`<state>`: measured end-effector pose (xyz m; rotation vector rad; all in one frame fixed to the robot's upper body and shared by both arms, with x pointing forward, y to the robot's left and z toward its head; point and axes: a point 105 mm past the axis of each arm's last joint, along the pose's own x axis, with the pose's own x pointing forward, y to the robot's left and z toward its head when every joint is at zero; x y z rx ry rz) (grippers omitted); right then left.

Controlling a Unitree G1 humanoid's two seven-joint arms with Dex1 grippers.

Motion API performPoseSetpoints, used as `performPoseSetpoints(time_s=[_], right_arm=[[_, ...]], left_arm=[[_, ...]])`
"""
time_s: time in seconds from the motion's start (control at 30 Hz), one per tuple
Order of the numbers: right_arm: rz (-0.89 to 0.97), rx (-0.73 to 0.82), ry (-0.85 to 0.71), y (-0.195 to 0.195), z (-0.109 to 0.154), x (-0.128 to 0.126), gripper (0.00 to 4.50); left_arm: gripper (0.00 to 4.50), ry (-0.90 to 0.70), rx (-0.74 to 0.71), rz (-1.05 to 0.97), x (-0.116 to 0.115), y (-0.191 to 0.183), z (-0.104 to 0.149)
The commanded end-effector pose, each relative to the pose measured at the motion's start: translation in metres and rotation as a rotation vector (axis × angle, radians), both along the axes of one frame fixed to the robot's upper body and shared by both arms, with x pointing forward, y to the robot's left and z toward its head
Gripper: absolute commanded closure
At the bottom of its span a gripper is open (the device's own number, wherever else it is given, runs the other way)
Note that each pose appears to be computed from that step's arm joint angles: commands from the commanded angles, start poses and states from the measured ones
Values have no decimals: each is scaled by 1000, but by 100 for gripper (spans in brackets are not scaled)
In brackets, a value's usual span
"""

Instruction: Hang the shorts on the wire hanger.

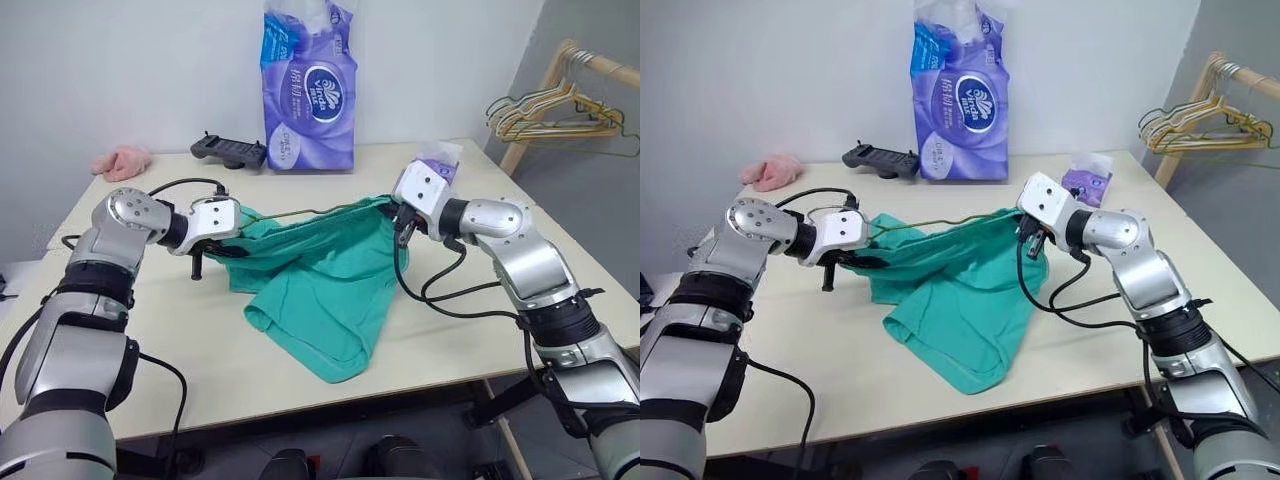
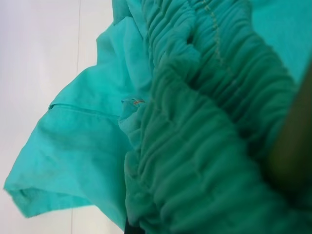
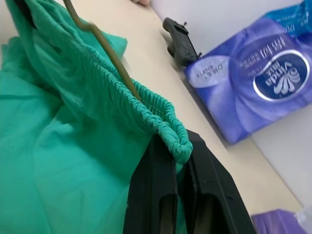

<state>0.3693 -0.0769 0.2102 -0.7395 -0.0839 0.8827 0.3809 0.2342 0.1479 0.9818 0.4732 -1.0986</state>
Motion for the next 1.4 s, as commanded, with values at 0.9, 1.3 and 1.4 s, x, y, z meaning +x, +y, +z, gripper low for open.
performPoseSetpoints(time_s=[0.9, 1.3, 1.4], right_arm=[[67, -284, -182, 66, -3, -1, 447], [158, -356, -93, 48, -6, -22, 24], [180, -388, -69, 37, -1, -32, 24]], left_arm=[[450, -228, 27, -46, 40, -55, 20], [450, -242, 32, -40, 40, -50, 16], [450, -247, 29, -43, 41, -53, 17]])
